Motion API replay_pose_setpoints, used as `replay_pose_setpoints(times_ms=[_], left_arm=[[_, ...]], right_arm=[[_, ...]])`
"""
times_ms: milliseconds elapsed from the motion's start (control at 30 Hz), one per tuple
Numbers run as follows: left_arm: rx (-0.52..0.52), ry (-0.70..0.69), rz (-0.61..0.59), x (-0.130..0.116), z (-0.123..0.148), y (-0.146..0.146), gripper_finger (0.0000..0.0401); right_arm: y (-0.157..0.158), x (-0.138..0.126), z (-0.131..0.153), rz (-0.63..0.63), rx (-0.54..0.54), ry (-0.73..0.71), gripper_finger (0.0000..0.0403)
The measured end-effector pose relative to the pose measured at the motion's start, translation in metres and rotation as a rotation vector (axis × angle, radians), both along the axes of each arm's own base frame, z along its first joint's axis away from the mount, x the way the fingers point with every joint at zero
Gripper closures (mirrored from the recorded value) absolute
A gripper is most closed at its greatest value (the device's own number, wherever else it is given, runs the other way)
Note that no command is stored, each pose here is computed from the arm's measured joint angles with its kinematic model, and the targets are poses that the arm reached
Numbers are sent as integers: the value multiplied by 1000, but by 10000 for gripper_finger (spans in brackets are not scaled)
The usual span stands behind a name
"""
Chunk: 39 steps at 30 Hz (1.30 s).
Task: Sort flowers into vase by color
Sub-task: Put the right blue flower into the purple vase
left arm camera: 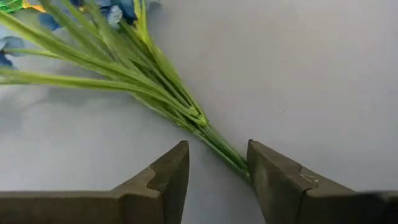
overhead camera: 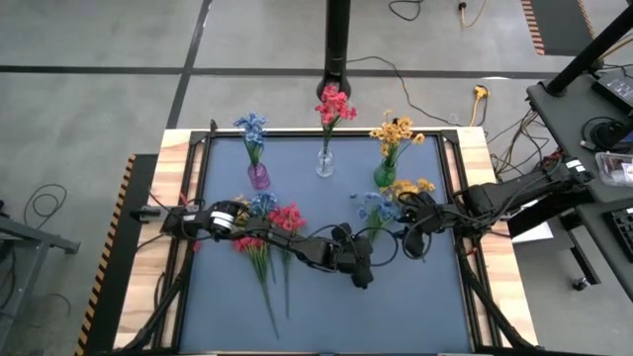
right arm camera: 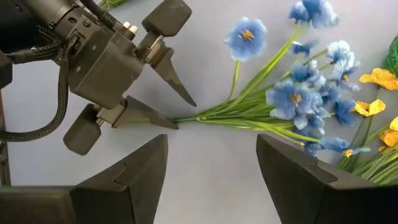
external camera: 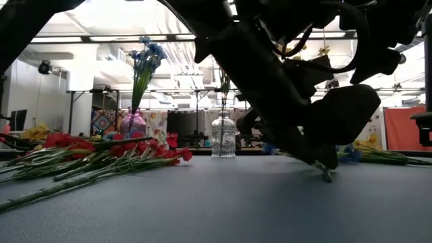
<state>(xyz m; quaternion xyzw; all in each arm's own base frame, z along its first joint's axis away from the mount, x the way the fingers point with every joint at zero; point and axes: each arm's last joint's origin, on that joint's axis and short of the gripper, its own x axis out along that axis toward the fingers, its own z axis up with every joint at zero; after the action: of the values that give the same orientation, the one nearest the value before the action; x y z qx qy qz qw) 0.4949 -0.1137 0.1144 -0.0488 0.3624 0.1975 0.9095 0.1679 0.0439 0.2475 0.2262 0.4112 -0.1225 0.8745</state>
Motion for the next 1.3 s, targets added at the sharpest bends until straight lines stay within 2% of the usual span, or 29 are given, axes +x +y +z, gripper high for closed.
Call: replay_pose_setpoints(times_ms=[233,367,433,667,900,967,1033,1167,1300], left_arm=[[26,30,-14,-2,-1,0,326],[51,65,16,-6,-3,2,383],[60,78,31,-7,-2,3,395],[141,211,54,-25,14,5,400],[180,262,38,-50,58,0,401],[160,262,15,-55,65,-1,401],[92,231,-16,-56,71,-2,401],[90,175,-90,-51,66,-4,393],[118,149,-220,-45,45,1,356]], right_arm=[[0,0,0,0,0,0,165],[0,0,0,0,-1,1,165],[0,0,0,0,-1,1,165],[0,0,0,4,-4,1,165],[0,0,0,20,-18,1,165],[0,0,0,21,-19,2,165],[0,0,0,23,-21,2,165],[0,0,0,32,-30,1,165],[0,0,0,37,-34,-2,165]])
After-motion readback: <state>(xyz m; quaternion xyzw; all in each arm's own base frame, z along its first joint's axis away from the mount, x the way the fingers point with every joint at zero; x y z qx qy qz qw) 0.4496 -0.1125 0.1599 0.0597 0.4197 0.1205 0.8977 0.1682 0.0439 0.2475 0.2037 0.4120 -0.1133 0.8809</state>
